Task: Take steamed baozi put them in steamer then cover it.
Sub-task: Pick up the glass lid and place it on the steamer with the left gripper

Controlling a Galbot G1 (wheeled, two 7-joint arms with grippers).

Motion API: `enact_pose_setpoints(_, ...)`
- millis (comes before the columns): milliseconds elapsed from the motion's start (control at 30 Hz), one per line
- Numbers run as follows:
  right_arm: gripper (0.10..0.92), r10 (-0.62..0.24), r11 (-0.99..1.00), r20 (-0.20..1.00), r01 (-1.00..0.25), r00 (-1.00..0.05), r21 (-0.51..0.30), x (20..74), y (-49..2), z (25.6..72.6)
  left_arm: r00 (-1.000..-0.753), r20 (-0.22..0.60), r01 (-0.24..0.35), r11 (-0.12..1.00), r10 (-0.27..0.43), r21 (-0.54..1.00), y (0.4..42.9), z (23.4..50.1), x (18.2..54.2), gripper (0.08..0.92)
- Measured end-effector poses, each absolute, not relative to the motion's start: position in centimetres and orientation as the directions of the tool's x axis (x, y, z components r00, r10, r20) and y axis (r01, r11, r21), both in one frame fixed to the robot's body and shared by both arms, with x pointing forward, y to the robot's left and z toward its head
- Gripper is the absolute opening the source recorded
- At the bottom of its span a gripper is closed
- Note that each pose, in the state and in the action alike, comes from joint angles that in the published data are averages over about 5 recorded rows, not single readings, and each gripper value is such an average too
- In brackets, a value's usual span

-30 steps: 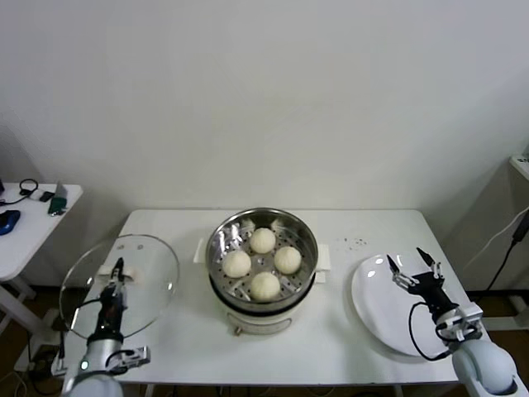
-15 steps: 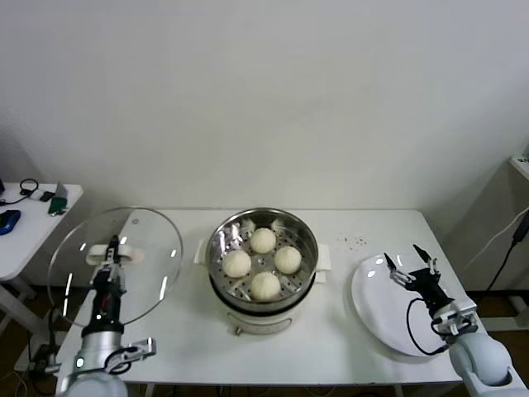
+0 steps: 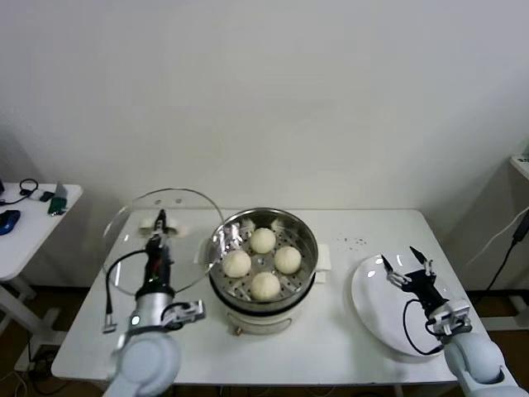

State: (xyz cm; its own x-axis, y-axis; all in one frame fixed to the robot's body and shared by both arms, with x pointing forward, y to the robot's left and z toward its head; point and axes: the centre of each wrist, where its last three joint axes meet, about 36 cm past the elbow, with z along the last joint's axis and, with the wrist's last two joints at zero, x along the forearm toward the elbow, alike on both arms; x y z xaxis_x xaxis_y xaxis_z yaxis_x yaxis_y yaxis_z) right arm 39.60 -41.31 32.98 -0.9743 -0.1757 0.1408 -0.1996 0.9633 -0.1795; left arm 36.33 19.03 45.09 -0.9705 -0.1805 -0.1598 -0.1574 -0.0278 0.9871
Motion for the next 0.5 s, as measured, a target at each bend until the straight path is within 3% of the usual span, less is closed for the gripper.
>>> enact_pose_setpoints(500,0.823,-0.153,0.962,0.155,-0.183,-0.976,-0.202,38.9,-42.4,32.0,-0.993,-0.076,-0.079,0.035,-0.094,0.996,9.8,45.9,39.8,0.153)
